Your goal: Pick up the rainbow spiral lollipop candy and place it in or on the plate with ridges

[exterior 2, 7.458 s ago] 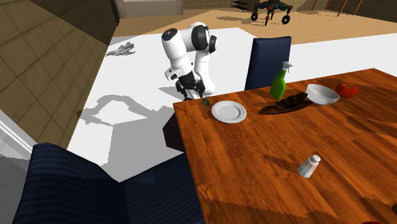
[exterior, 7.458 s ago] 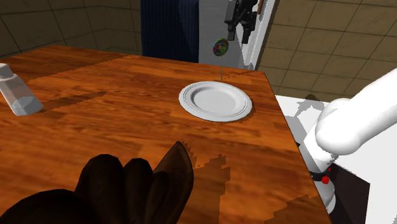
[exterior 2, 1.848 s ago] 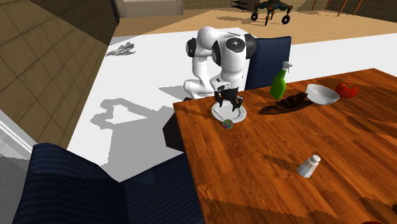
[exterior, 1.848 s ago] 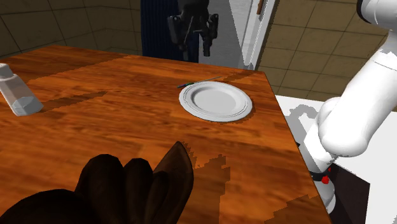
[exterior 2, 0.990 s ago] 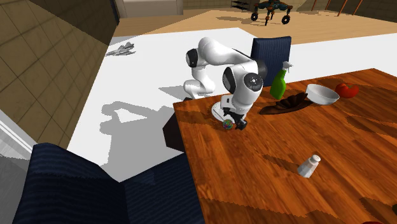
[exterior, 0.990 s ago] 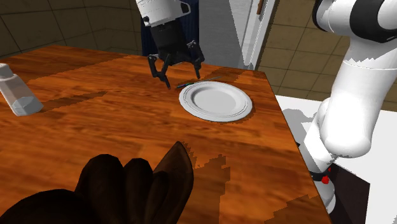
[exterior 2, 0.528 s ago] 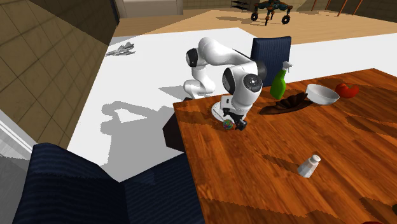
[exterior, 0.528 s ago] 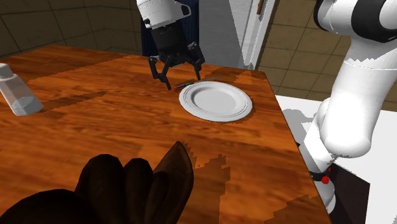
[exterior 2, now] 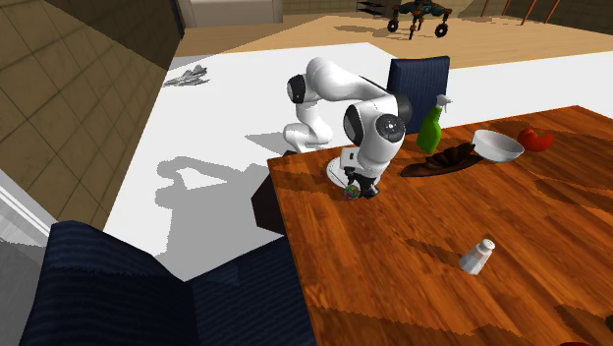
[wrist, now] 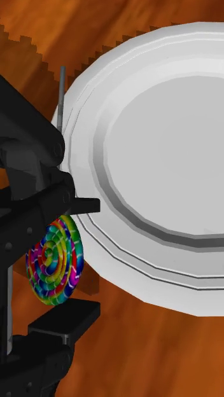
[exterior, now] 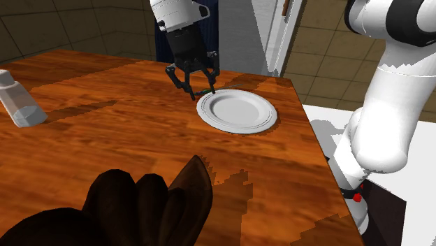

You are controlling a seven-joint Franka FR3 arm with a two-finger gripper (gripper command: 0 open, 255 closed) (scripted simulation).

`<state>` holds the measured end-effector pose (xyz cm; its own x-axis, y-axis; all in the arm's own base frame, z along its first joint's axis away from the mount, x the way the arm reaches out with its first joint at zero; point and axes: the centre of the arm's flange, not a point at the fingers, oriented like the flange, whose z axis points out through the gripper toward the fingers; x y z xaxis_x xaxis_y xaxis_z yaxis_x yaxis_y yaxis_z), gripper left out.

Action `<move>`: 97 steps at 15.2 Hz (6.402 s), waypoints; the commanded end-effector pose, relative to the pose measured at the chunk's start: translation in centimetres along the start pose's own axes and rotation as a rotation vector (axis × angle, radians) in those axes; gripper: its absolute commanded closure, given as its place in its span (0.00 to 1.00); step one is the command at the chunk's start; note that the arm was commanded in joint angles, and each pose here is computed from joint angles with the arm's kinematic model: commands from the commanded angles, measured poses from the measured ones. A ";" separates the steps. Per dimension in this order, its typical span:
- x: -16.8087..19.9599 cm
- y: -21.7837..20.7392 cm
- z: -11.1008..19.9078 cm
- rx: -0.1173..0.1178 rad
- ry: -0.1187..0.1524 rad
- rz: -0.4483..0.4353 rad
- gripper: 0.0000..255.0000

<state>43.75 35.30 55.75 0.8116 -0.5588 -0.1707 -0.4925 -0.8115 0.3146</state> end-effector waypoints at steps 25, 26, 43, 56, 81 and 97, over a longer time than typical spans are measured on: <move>6.5 3.2 1.4 0.219 -0.091 -0.056 0.00; 6.5 3.2 1.4 0.219 -0.091 -0.056 0.00; 6.3 3.7 -0.1 0.219 -0.091 -0.056 1.00; 5.1 5.8 -6.5 0.219 -0.091 -0.056 1.00; -3.1 7.3 2.3 0.219 -0.091 -0.056 1.00; -2.7 8.4 -2.5 0.219 -0.091 -0.056 0.00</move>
<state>38.18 30.55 61.00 0.8129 -0.5169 -0.2683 -0.5120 -0.8539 0.0935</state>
